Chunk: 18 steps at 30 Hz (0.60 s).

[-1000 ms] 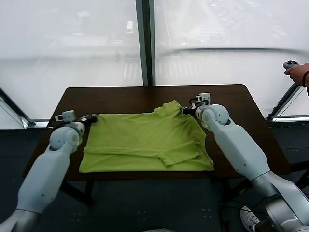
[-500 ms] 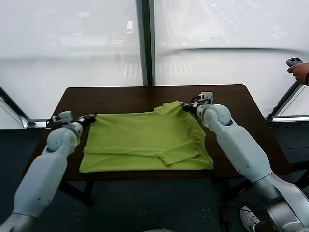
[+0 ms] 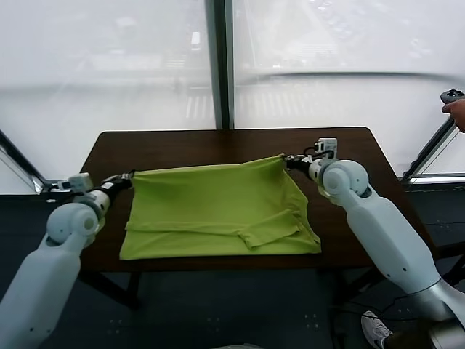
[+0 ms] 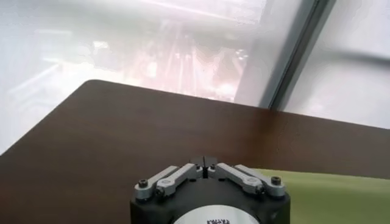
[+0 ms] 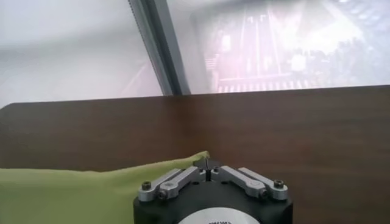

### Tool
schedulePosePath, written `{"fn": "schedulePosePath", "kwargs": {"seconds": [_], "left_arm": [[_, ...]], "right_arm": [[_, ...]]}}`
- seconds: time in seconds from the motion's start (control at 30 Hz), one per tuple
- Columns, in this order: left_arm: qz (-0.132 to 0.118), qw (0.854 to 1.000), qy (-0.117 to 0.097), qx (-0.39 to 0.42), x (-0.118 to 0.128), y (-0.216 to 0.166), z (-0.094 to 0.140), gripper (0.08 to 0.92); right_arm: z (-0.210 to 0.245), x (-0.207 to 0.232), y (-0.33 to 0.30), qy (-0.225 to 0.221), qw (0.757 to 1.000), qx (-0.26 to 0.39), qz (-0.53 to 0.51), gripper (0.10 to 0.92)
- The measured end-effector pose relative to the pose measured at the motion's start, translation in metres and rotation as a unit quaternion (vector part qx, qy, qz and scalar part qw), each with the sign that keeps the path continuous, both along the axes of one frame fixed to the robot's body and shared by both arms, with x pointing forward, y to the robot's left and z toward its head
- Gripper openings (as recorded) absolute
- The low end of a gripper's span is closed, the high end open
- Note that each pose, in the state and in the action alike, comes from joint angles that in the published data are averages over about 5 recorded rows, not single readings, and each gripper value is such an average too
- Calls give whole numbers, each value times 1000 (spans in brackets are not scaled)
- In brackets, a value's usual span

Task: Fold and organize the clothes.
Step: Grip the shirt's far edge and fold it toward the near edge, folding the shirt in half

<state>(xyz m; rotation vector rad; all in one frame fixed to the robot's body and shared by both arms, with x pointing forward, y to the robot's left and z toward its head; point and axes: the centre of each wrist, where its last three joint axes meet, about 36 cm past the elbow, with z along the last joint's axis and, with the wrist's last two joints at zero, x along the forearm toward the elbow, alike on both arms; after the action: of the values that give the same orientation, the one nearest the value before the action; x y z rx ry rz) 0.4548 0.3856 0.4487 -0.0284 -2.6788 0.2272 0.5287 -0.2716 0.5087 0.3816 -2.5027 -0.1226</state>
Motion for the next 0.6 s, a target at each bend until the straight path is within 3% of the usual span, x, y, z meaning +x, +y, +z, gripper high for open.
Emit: {"fn": "schedulePosePath", "kwargs": {"seconds": [0.6], "left_arm": [[-29,999,24,13,-81,-30,-1,151]], "right_arm": [[12,-95,-6,5,997,-73,38,138]]}}
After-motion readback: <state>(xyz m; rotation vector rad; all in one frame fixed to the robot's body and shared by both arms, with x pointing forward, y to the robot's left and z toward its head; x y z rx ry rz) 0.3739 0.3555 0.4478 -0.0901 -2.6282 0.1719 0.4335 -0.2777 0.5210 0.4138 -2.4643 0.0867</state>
